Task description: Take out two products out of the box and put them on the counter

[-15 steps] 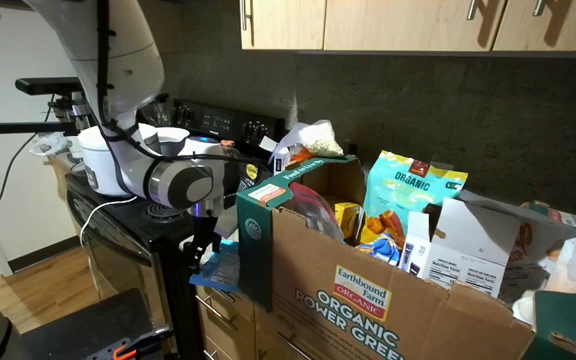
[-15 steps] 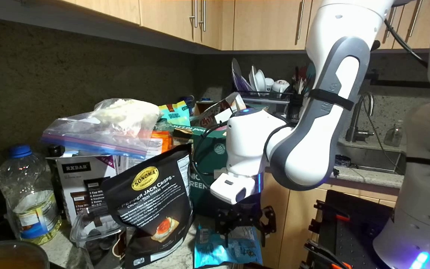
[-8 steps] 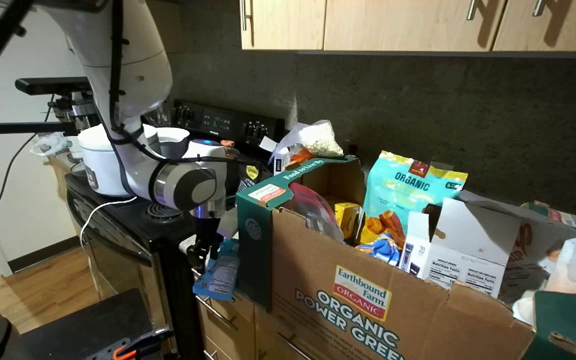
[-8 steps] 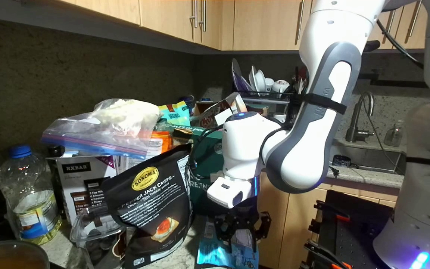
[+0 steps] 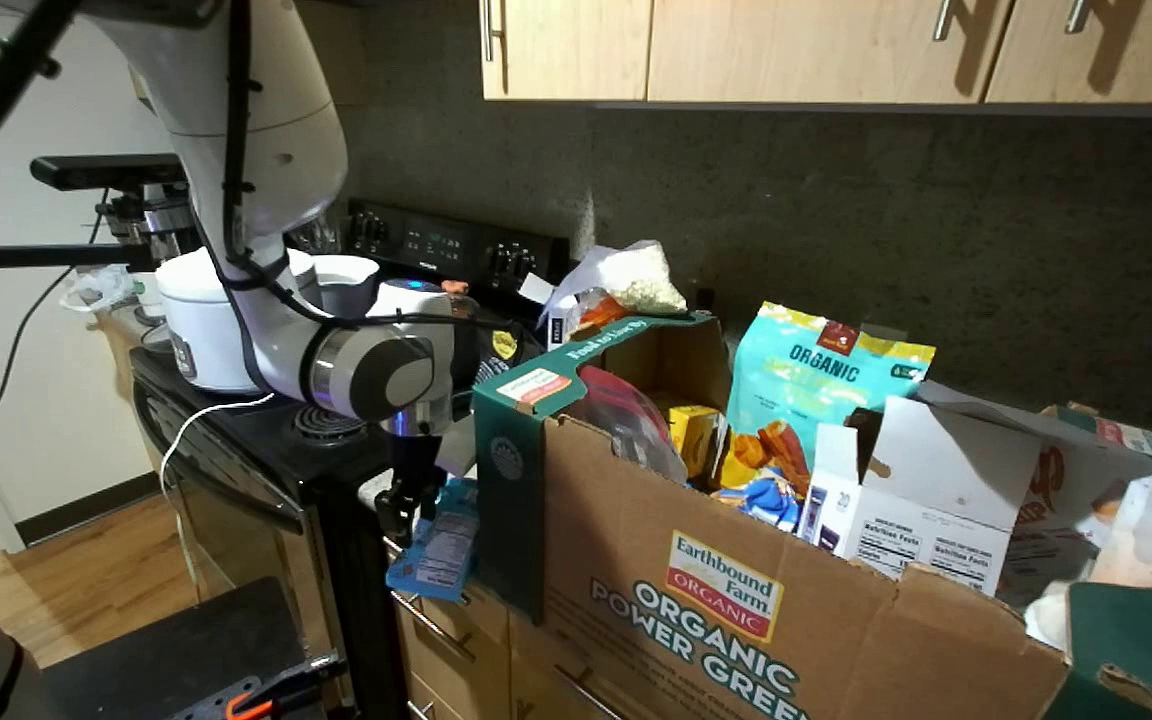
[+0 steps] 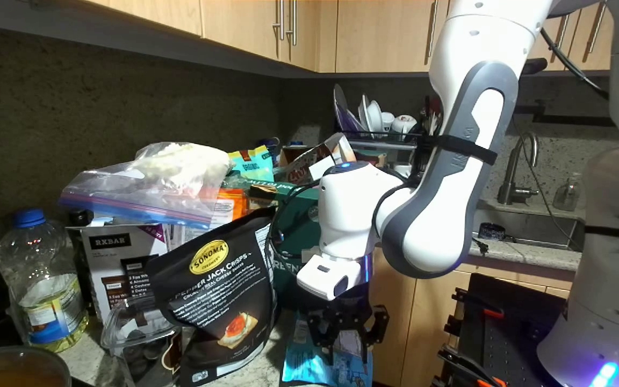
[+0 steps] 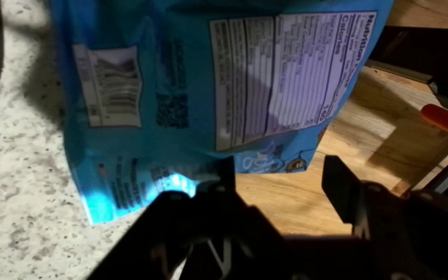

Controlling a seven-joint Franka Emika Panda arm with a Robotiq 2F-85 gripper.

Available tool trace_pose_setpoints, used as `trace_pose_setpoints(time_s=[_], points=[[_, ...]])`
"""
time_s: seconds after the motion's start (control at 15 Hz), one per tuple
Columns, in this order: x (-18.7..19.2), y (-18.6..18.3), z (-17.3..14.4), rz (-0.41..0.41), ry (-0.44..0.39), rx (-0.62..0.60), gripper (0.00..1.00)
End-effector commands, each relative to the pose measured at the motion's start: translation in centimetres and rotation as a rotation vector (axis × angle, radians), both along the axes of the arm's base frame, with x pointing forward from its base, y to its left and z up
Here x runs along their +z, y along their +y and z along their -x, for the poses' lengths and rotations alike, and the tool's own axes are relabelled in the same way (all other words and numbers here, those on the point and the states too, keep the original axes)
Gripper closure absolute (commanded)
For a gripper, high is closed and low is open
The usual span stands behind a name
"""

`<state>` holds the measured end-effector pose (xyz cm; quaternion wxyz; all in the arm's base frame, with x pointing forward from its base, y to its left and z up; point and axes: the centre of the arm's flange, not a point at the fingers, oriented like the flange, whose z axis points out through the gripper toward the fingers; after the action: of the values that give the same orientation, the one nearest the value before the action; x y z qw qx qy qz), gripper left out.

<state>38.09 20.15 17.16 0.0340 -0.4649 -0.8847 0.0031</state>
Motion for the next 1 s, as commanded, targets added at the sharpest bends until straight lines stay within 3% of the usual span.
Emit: trace_pose_setpoints(time_s=[0.0,0.07,0.2,0.4,0.53,0.93], points=[[0.2,0.1,-1.6,0.012,0.001,0.009,0.49],[0.4,0.4,-2.0,0.014,0.001,0.014,0.60],[0.5,1.1,-2.8,0.023,0.002,0.030,0.70],[0.9,2.1,-4.2,0.038,0.007,0.041,0.96],[1.1,2.7,-5.0,0.049,0.010,0.046,1.00],[1.2,3.9,-7.2,0.066,0.011,0.074,0.98]])
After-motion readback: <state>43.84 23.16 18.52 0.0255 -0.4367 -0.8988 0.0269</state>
